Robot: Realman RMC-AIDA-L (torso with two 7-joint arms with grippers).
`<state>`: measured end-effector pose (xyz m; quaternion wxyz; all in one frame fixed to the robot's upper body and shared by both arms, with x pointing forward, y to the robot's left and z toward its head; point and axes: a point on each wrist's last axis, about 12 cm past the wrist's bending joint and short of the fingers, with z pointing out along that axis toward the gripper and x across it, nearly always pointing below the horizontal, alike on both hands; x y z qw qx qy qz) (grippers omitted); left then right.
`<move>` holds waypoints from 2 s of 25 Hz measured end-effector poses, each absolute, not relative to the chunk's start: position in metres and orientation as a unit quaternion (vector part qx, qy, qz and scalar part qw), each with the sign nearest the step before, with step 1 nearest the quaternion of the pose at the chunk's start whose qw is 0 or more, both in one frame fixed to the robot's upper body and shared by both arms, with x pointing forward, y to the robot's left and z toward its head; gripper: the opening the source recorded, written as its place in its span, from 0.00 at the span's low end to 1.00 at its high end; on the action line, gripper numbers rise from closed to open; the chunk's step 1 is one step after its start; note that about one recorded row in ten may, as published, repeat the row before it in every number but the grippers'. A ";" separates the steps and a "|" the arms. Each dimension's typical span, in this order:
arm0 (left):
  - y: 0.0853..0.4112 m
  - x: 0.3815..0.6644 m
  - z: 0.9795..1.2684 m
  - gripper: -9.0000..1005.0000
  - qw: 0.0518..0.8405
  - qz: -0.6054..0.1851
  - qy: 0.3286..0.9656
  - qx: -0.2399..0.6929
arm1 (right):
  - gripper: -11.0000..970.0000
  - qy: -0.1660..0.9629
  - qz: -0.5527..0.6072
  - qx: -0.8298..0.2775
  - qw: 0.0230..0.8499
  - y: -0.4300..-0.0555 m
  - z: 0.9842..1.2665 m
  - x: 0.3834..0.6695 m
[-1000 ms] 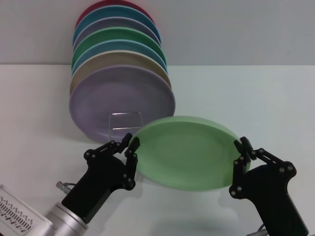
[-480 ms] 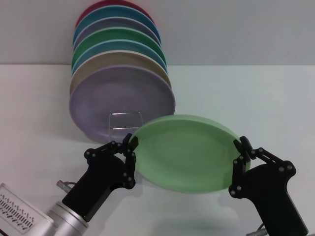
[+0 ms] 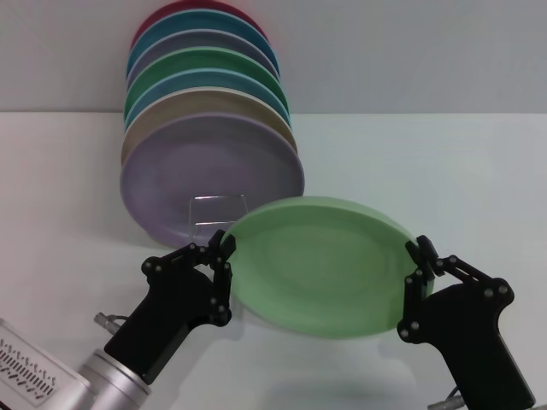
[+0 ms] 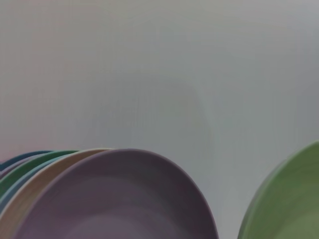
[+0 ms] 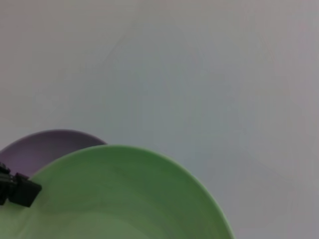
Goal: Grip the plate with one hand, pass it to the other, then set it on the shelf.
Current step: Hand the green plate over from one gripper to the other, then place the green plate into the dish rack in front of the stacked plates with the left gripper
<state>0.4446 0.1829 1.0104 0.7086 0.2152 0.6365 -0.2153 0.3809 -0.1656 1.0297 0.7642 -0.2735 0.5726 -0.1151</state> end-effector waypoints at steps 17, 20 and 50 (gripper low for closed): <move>0.184 0.444 1.012 0.04 0.722 -0.182 0.627 0.230 | 0.10 0.553 -0.111 -0.289 0.773 -0.164 1.031 0.385; 0.188 0.447 1.014 0.04 0.729 -0.175 0.625 0.216 | 0.12 0.546 -0.105 -0.290 0.779 -0.163 1.033 0.384; 0.239 0.456 1.047 0.06 0.829 -0.144 0.533 0.090 | 0.25 0.512 -0.115 -0.325 0.787 -0.176 1.026 0.378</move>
